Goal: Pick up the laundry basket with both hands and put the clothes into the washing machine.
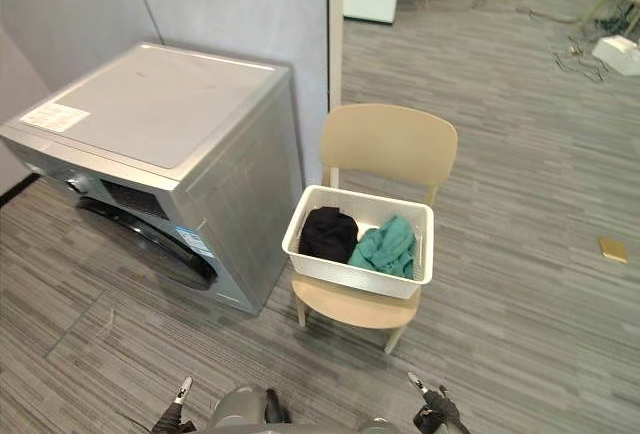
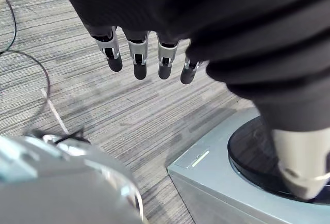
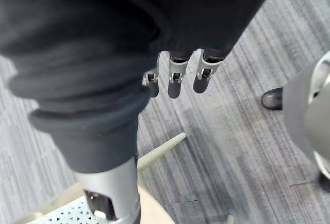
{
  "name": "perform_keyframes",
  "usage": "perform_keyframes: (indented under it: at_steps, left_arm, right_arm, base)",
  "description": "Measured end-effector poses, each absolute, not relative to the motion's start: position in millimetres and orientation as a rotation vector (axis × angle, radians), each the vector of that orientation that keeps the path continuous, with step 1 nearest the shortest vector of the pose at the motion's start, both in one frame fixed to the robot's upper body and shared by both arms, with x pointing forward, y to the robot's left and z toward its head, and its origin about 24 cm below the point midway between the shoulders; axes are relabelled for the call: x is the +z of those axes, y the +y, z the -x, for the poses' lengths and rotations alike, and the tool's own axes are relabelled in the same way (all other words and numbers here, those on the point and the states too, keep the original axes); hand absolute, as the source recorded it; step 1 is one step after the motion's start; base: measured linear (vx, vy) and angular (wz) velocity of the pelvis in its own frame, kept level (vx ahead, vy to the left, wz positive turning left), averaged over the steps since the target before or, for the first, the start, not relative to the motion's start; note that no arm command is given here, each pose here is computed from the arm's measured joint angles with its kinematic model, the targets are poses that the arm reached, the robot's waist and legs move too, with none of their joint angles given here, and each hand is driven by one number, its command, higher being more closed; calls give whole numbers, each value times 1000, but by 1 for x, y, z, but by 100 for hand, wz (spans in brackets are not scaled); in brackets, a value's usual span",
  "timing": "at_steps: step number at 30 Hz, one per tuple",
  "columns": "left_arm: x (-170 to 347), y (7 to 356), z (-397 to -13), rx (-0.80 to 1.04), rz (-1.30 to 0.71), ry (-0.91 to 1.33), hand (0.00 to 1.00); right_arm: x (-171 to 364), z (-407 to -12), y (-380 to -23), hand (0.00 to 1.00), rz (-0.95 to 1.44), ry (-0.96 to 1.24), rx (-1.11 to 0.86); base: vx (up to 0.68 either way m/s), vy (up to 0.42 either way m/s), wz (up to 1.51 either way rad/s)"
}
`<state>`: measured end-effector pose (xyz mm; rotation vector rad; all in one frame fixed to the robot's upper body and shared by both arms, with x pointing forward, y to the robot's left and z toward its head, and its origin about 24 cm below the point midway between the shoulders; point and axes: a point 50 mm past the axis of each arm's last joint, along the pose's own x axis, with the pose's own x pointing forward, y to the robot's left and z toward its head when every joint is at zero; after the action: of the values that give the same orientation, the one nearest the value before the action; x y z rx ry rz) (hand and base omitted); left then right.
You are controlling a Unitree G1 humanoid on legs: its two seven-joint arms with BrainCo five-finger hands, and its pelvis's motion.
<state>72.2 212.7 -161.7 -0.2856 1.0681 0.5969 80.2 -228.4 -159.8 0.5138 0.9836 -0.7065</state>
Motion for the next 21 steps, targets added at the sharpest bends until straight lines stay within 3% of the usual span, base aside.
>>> perform_keyframes:
  at_steps: [5,7,10,15,21]
  left_arm:
    - [-159,184,-113,339,145,1057,0]
    - [-159,185,-112,299,95,1062,0]
    - [-160,197,-102,317,63,1091,0]
    - [-163,185,-97,310,97,1097,0]
    - [-164,194,-86,339,83,1115,0]
  right_arm:
    - [-168,-45,-224,0,-621,1053,-845]
    - [-172,-44,-207,0,-684,1087,-833]
    - [-171,-48,-212,0,-662,1077,-823]
    - [-167,-68,-222,0,-560,1066,-734]
    - [-164,-73,-224,0,-542,1037,-715]
  base:
    - [6,247,160]
    - [6,225,89]
    - [25,99,23]
    - [-2,114,23]
    - [34,33,105]
